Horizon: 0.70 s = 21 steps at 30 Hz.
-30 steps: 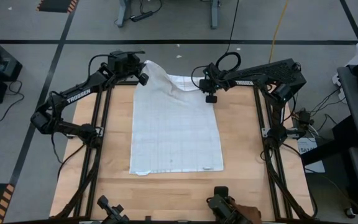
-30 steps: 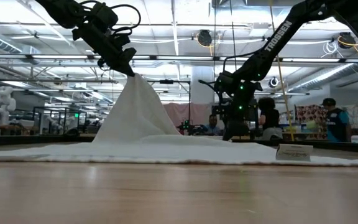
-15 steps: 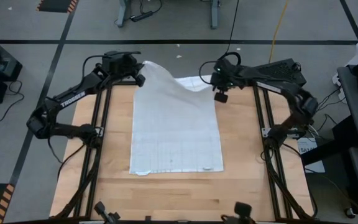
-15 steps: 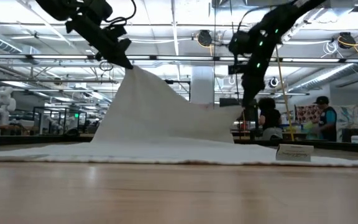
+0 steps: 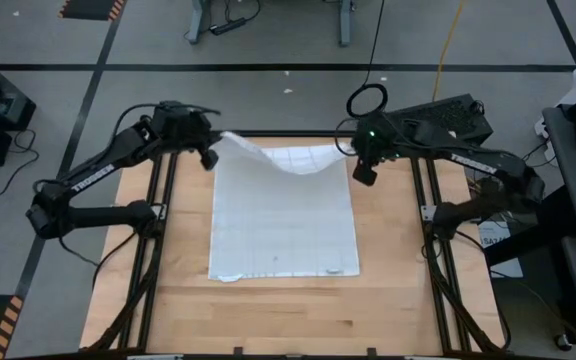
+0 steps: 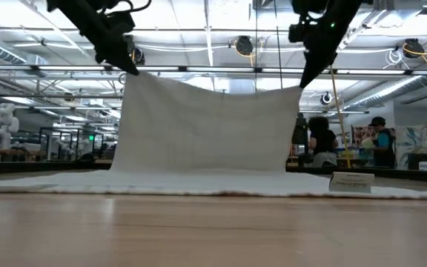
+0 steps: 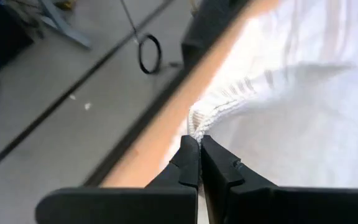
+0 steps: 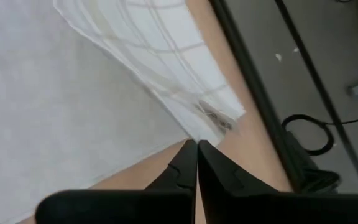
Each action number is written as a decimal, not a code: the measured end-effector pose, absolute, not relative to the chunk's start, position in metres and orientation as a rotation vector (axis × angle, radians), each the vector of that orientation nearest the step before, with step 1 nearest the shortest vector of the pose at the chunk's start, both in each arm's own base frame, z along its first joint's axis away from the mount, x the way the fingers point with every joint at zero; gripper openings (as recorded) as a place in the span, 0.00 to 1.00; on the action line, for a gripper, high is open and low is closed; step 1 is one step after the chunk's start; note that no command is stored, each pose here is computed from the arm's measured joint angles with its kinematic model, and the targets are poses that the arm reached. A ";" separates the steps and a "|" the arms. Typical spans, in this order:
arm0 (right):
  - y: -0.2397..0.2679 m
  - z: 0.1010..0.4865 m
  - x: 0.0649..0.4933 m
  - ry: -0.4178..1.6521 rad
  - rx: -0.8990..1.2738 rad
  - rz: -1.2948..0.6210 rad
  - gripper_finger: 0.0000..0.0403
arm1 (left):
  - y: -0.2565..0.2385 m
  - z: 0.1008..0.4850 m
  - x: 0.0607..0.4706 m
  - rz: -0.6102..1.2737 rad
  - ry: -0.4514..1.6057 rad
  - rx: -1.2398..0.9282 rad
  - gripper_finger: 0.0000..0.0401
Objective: Roll towel
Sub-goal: Roll the white towel
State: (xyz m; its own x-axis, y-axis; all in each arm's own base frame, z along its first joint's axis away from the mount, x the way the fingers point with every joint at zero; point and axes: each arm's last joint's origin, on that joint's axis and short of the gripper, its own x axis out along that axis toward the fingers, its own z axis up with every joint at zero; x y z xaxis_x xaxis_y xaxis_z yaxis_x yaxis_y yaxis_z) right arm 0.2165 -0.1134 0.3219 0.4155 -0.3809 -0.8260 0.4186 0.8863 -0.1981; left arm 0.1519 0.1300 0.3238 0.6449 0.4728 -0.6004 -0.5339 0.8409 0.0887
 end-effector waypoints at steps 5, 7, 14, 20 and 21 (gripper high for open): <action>-0.089 0.322 0.214 1.073 0.102 -0.469 0.00 | 0.105 0.323 0.145 0.504 0.716 -0.152 0.01; -0.080 0.320 0.215 1.103 0.125 -0.454 0.00 | 0.096 0.323 0.142 0.482 0.738 -0.178 0.01; -0.046 0.316 0.219 1.149 0.179 -0.405 0.00 | 0.070 0.320 0.137 0.408 0.809 -0.266 0.01; -0.017 0.315 0.222 1.160 0.208 -0.362 0.00 | 0.055 0.305 0.139 0.411 0.854 -0.279 0.01; -0.013 0.313 0.222 1.162 0.211 -0.356 0.00 | 0.053 0.302 0.139 0.409 0.864 -0.287 0.01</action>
State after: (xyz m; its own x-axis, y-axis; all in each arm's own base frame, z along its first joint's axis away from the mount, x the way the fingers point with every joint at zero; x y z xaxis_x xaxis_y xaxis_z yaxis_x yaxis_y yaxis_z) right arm 0.2217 -0.0130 0.3135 0.3504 -0.1644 -0.9221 0.3804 0.9246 -0.0203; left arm 0.1393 0.0530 0.3018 0.5798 0.2304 -0.7815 -0.4582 0.8853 -0.0790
